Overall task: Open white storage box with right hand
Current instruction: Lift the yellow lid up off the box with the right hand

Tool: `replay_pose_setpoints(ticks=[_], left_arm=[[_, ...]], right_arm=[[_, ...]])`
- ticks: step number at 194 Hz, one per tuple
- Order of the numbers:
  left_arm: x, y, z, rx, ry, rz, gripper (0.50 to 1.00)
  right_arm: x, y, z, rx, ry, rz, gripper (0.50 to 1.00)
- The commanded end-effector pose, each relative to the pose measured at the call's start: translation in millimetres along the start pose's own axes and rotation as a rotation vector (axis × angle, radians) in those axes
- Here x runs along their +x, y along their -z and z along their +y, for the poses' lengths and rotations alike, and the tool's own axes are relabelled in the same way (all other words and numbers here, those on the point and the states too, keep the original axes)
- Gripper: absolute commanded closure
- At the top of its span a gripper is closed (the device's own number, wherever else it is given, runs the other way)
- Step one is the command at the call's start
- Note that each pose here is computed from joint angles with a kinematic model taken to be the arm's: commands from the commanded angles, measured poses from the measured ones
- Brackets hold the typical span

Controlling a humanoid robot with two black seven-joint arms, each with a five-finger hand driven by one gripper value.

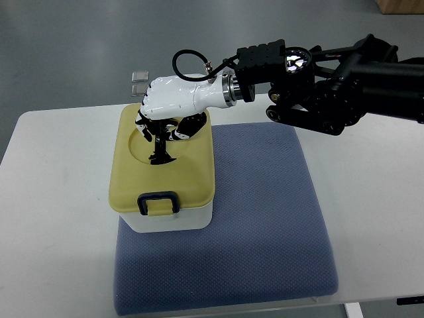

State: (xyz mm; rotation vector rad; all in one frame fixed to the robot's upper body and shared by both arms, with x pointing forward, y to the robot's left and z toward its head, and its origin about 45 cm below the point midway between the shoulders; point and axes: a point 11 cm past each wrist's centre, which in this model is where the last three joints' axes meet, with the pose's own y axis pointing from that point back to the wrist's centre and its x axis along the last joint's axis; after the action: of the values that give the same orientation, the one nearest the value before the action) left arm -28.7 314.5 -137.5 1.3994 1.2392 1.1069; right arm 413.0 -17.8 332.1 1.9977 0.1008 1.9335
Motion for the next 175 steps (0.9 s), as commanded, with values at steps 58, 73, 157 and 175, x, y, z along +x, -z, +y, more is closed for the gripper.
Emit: replay_pose_setpoints(ticks=[58,73,157,175], left_arm=[[0.5,0.0,0.0,0.000,-0.001,0.002,0.500],[0.5,0.0,0.0,0.000,-0.001,0.002,0.500],[0.5,0.1,0.0,0.000,-0.001,0.000,0.500],[0.0,-0.2,0.0,-0.002,0.000,0.000,0.500]], right_arm=[[40.7,-7.1,11.5,-0.023,-0.037,0.061,1.000],[53.8,-11.8,21.7,-0.039,-0.050,0.079,1.000],[78.9,-54.8,137.1,-0.240,-0.085,0.092,1.000],[73.3,-66.7,165.8,-0.305,-0.081,0.083,1.000]])
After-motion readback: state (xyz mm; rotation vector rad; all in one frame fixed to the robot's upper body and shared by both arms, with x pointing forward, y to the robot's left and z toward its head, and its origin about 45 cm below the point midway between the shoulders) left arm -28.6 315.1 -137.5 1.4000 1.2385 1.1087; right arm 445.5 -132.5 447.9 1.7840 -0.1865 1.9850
